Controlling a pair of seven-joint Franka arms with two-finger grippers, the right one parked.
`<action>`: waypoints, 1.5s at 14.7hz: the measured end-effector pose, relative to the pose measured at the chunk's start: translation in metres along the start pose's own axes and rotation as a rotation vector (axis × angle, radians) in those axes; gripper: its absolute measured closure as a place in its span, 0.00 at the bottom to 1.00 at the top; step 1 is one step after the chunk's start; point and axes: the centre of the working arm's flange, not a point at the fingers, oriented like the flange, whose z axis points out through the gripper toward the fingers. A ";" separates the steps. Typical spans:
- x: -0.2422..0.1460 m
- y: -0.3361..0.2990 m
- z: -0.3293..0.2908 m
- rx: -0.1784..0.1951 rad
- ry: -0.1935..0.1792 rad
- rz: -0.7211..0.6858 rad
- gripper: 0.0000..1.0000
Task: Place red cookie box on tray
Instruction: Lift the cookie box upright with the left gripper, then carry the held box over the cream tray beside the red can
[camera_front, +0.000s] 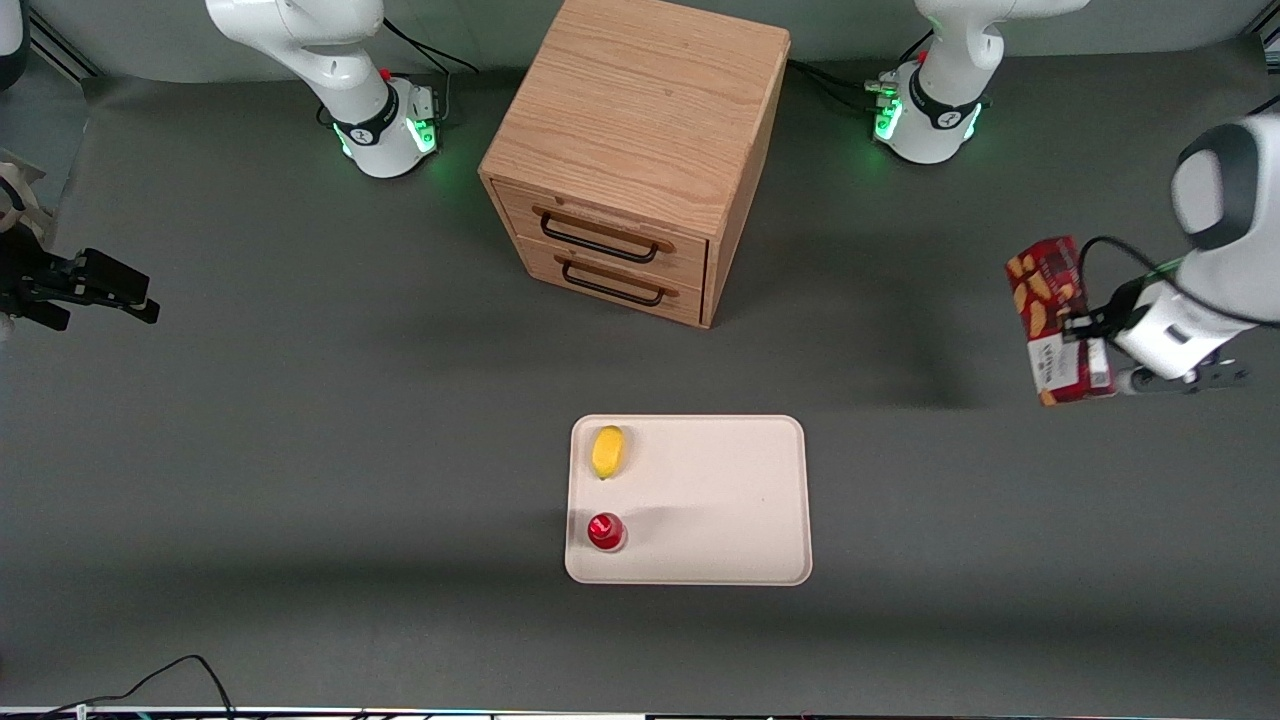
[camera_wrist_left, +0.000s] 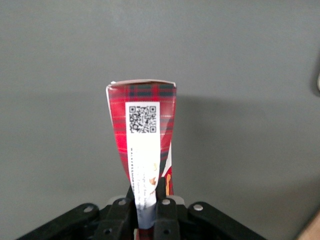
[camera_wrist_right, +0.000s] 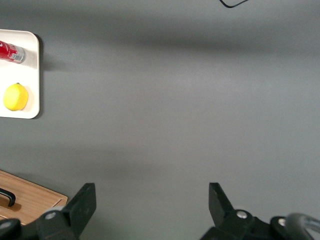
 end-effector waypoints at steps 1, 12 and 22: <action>-0.005 0.000 -0.025 0.000 -0.014 0.008 0.85; -0.031 0.164 -0.103 -0.025 -0.055 -0.043 0.85; 0.084 0.332 0.028 -0.017 0.094 -0.084 0.85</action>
